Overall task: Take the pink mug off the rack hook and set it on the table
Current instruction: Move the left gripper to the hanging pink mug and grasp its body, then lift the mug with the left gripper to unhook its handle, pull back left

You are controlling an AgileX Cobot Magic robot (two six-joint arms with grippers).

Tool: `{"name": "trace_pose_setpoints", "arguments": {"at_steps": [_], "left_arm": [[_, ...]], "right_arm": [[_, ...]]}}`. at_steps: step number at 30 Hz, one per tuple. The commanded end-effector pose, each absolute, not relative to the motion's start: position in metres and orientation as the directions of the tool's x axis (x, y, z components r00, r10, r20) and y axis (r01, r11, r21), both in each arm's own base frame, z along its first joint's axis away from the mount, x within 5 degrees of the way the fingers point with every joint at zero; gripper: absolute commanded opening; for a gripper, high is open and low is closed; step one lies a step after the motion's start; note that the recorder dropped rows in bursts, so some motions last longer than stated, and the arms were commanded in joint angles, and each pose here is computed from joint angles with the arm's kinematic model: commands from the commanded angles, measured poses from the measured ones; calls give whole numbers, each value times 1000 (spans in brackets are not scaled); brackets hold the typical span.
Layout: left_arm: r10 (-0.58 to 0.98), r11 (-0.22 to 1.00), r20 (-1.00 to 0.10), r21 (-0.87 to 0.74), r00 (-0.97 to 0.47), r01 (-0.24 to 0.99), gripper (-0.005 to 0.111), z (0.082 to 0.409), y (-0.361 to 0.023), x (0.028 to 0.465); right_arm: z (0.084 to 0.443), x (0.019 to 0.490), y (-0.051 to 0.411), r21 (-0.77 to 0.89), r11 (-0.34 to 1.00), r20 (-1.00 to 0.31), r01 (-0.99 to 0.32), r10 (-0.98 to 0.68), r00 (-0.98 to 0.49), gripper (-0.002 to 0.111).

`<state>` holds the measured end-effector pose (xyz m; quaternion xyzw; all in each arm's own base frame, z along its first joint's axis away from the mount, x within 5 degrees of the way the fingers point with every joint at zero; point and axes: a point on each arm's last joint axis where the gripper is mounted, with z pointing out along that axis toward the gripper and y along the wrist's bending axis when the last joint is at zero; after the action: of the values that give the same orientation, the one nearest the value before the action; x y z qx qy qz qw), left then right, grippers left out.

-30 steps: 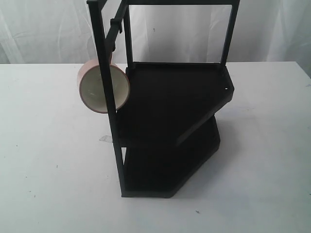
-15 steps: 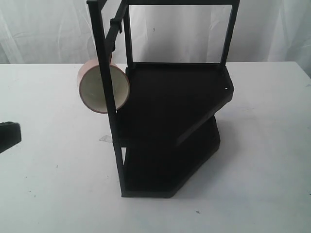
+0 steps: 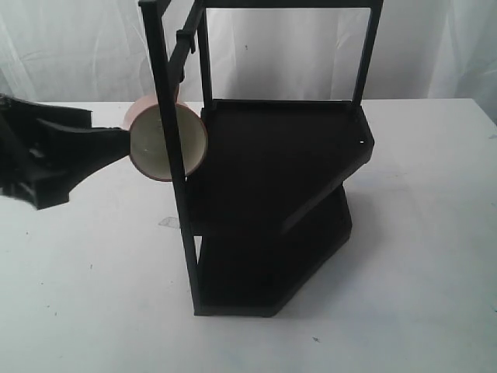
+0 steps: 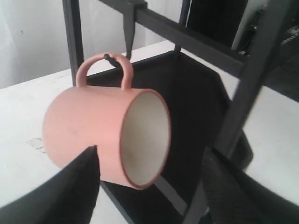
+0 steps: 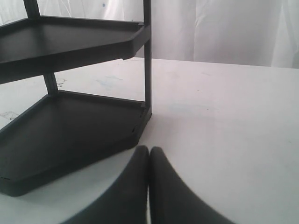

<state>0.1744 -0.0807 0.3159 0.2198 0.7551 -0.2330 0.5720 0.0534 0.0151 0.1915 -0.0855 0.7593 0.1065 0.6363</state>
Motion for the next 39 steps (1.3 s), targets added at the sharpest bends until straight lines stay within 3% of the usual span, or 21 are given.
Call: {"name": "trace_pose_setpoints", "arguments": {"at_steps": [1,22,39], "left_arm": [[74,813,-959,-100,-272,574,66,315,-89,197],[158,904,-938,11,-310,427,66,306,-98,257],[165,890,-931,-3,-327,457,63,302,-106,271]], "right_arm": [[191,53,15,50,963,-986,-264,6,-166,0],[191,53,15,53,963,-986,-264,8,-166,0],[191,53,15,55,963,-986,-265,10,-167,0]]}}
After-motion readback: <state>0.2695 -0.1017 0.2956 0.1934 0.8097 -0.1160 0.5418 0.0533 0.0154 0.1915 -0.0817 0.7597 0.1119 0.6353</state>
